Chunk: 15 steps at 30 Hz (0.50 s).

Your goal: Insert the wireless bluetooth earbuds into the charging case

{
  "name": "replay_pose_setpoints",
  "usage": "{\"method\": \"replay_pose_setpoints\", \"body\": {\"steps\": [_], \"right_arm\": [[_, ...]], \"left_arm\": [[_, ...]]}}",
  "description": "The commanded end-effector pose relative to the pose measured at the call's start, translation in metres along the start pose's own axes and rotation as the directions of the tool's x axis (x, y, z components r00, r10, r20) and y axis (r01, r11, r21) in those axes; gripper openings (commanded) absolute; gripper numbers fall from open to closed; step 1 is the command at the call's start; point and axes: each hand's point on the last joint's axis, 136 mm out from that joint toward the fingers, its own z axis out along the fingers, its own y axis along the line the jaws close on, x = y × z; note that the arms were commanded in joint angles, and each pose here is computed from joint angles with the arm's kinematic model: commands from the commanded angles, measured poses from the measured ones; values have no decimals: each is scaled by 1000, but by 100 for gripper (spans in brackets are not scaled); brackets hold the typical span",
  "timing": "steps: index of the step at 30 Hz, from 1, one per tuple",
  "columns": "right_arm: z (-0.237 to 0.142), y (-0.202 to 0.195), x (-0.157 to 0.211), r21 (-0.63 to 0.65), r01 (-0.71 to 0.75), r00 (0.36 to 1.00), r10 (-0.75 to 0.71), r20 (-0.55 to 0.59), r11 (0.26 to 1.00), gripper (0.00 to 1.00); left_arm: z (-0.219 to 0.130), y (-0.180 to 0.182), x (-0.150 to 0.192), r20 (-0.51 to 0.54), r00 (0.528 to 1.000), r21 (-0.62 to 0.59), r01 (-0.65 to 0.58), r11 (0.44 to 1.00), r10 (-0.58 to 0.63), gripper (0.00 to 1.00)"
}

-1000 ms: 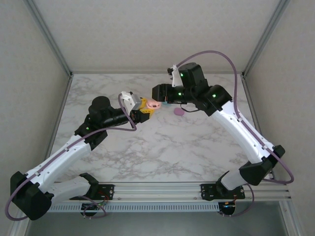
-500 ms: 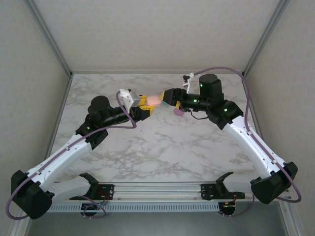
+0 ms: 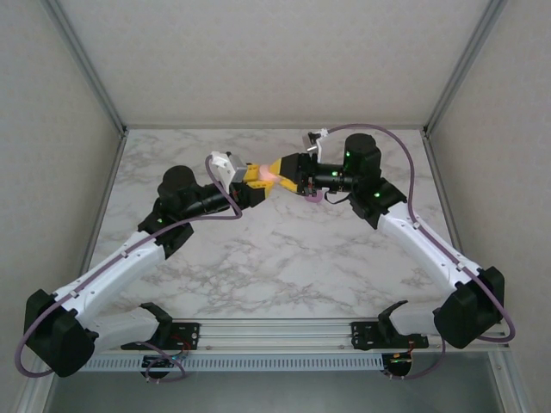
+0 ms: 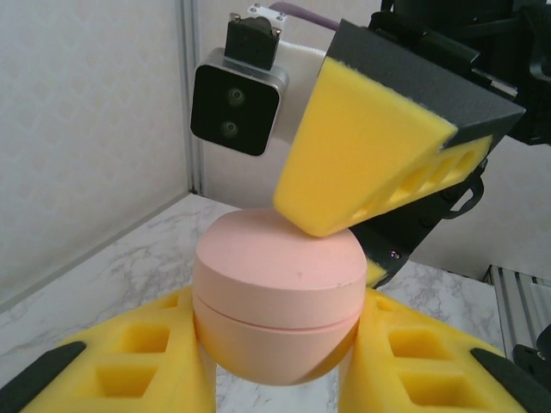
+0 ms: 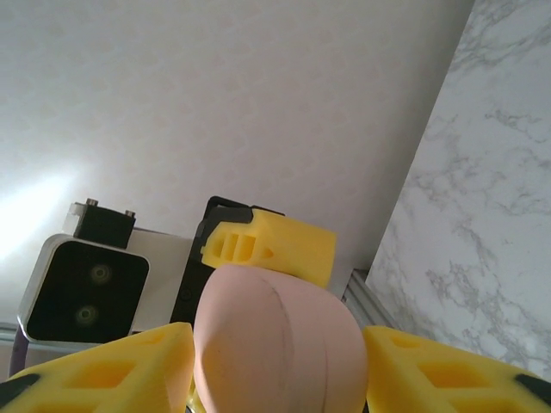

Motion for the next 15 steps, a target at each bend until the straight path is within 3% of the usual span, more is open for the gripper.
{"method": "replay_pose_setpoints", "body": {"steps": [1, 6, 15], "right_arm": [[3, 6, 1, -55, 7, 1000, -9, -27, 998, 55], [5, 5, 2, -72, 0, 999, -2, -34, 997, 42], [0, 1, 0, -46, 3, 1000, -2, 19, 999, 32]], "left_arm": [[1, -9, -31, 85, 996, 38, -35, 999, 31, 22], [2, -10, -30, 82, 996, 44, -42, 998, 39, 22], [4, -4, -18, 26, 998, 18, -55, 998, 55, 26]]}}
